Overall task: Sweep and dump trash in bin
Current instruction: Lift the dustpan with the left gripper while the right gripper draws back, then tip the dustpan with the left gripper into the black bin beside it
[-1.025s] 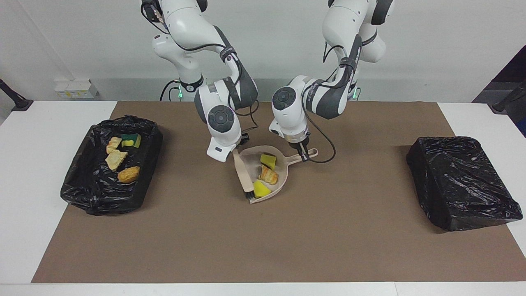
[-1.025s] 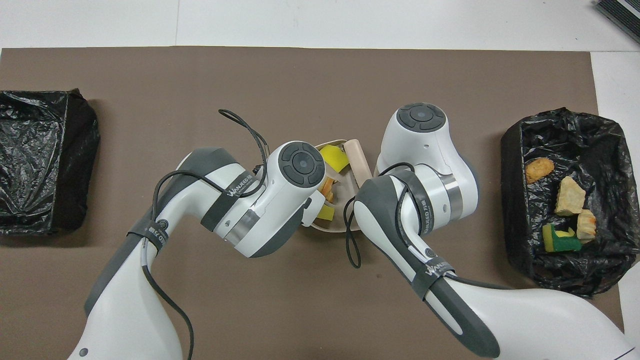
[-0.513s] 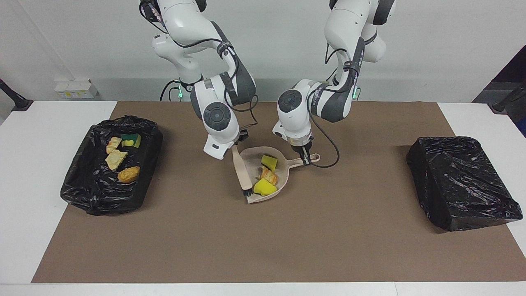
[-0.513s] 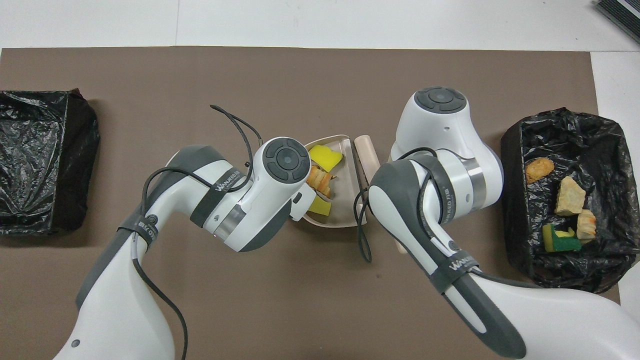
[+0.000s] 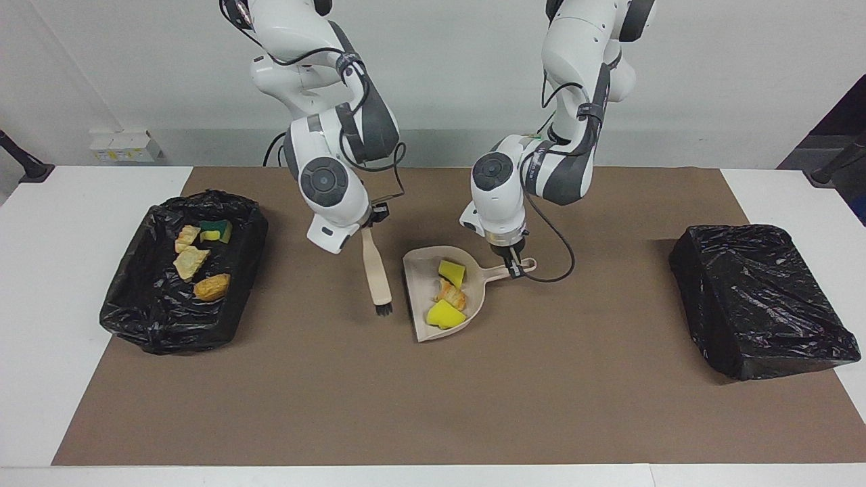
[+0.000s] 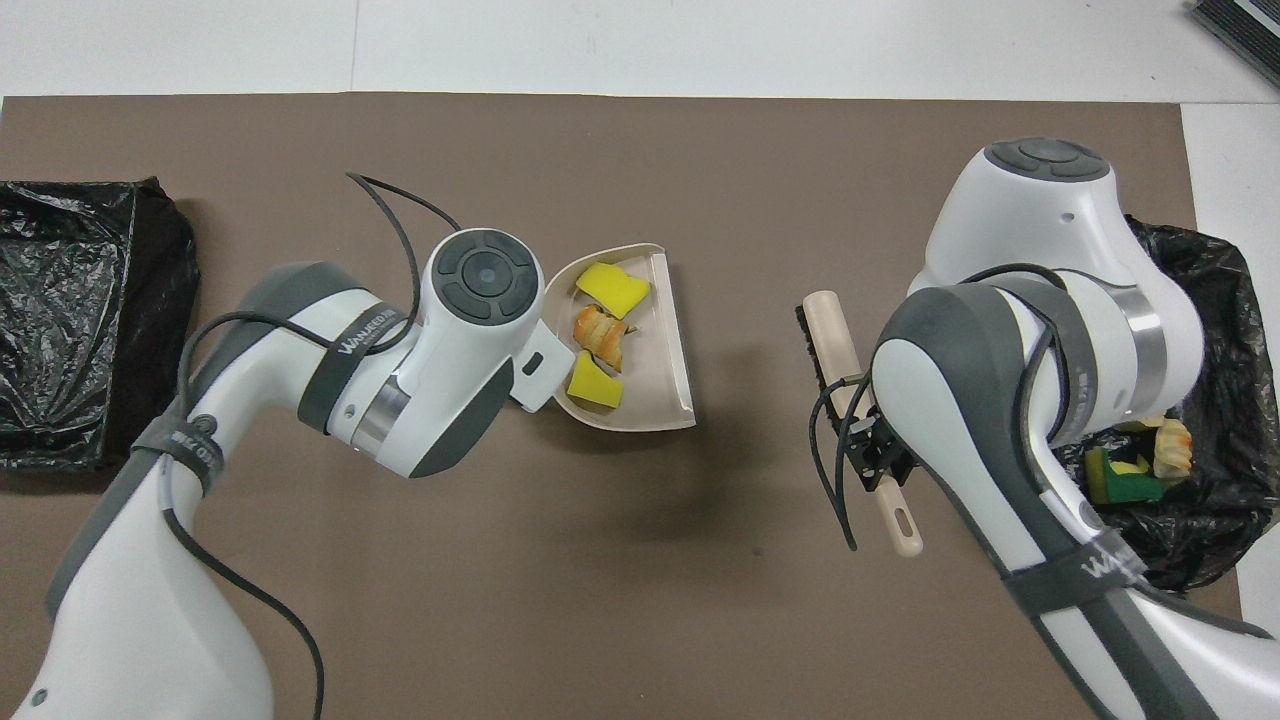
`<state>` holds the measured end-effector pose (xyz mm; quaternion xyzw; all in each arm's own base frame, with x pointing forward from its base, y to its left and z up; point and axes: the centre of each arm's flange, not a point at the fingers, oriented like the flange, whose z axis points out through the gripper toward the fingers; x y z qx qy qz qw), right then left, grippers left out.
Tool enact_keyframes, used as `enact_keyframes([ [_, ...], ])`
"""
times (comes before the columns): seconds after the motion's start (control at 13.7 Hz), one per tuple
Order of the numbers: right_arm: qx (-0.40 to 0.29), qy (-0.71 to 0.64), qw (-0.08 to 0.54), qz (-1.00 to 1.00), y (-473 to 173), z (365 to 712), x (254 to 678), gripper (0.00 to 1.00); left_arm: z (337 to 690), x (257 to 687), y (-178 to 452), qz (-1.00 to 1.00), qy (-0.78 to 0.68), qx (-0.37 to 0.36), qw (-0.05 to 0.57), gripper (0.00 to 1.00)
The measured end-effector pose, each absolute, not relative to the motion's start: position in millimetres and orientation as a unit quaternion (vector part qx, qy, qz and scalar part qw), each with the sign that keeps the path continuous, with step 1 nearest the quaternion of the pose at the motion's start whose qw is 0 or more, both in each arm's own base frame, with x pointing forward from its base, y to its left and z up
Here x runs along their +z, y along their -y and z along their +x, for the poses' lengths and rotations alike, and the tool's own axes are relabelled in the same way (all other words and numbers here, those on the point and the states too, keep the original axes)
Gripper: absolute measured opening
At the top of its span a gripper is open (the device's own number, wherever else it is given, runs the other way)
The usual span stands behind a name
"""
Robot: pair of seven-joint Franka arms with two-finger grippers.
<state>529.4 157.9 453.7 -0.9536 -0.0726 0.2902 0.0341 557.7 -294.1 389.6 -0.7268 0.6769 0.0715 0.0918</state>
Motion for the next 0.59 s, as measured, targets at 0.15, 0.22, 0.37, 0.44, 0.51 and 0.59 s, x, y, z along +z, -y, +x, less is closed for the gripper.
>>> enact_keyframes([
  [0.15, 0.305, 0.061, 0.039, -0.95, -177, 508, 451, 0.26, 569, 413, 269, -0.722, -0.682, 0.072, 0.091, 0.33],
  [0.22, 0.312, 0.056, 0.045, -0.947, -188, 498, 449, 0.26, 576, 425, 254, -0.72, -0.685, 0.07, 0.088, 0.33],
  [0.37, 0.298, 0.039, 0.053, -0.952, -222, 480, 445, 0.26, 591, 449, 218, -0.714, -0.692, 0.063, 0.082, 0.33],
  [0.44, 0.277, 0.026, 0.059, -0.959, -250, 468, 442, 0.26, 598, 461, 197, -0.71, -0.696, 0.063, 0.081, 0.33],
  [0.51, 0.262, 0.013, 0.068, -0.963, -279, 453, 441, 0.26, 604, 472, 173, -0.705, -0.702, 0.064, 0.079, 0.33],
  [0.59, 0.257, 0.006, 0.078, -0.963, -301, 439, 443, 0.26, 611, 482, 150, -0.7, -0.707, 0.065, 0.077, 0.33],
])
